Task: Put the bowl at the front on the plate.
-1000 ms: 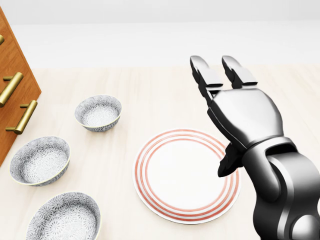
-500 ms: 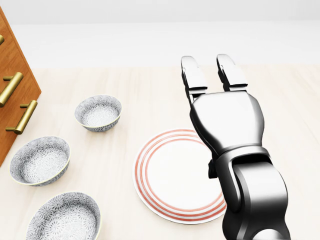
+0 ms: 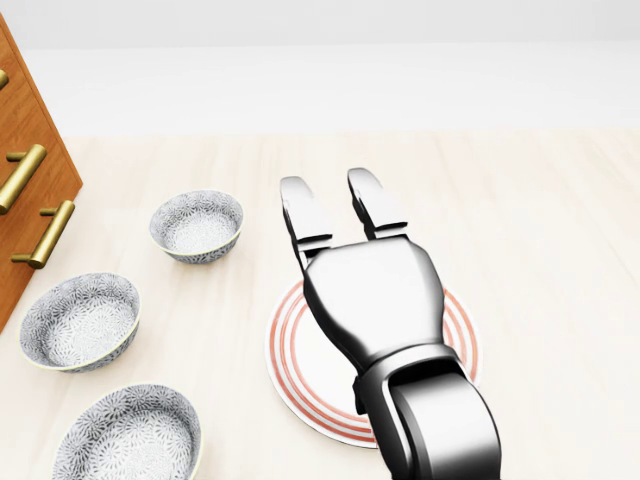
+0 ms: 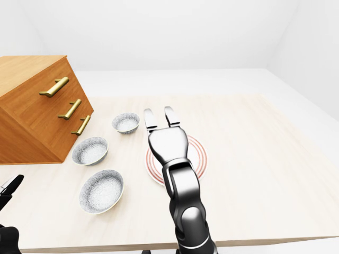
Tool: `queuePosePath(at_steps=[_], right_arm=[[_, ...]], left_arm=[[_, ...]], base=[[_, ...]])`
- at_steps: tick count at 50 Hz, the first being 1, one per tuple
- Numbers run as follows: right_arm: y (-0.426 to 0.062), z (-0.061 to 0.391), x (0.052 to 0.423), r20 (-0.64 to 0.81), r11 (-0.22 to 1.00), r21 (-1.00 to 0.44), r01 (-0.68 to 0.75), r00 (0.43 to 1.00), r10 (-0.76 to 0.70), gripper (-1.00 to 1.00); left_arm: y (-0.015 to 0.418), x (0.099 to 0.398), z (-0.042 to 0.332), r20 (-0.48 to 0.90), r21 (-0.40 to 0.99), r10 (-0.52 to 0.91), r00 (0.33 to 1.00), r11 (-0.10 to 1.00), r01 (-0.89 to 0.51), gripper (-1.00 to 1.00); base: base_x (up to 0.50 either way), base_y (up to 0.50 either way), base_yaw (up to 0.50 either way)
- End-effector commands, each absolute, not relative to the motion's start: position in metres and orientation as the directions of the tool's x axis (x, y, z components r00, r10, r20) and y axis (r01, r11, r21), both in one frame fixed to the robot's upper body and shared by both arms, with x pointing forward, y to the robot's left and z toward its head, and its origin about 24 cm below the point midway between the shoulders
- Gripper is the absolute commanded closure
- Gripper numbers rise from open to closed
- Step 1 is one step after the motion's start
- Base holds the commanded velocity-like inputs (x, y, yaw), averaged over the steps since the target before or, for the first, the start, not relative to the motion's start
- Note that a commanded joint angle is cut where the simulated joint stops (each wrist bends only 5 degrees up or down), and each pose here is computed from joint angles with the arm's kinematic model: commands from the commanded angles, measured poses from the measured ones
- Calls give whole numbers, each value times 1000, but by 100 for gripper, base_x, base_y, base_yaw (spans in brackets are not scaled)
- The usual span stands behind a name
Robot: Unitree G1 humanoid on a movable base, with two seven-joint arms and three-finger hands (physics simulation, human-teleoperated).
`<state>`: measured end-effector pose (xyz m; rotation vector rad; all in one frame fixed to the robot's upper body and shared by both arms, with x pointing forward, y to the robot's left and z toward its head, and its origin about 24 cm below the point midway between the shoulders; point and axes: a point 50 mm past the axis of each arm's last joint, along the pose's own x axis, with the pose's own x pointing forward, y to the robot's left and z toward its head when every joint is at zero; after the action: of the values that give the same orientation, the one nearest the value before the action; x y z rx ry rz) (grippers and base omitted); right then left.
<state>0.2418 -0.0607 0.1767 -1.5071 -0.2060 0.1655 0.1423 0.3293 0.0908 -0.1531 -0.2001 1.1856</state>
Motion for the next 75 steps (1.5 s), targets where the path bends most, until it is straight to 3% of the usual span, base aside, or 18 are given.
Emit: queuePosePath(at_steps=[1,34,65,75], right_arm=[[-51,172,230,16,84,-996,-8,961,276,-100],[-31,167,230,-13,33,-999,-24,949,314,-100],[10,154,220,-90,-8,-995,-96,893,440,-100],[29,141,209,-148,-22,-987,-160,839,524,-100]], left_arm=[[330,142,91,74,-228,930,360,367,-902,-100],[330,143,87,58,-220,930,363,367,-904,-100],[330,141,87,60,-220,931,359,363,-905,-100],[330,140,90,70,-226,932,355,361,-905,-100]], base=[[0,0,0],[0,0,0],[0,0,0],[0,0,0]])
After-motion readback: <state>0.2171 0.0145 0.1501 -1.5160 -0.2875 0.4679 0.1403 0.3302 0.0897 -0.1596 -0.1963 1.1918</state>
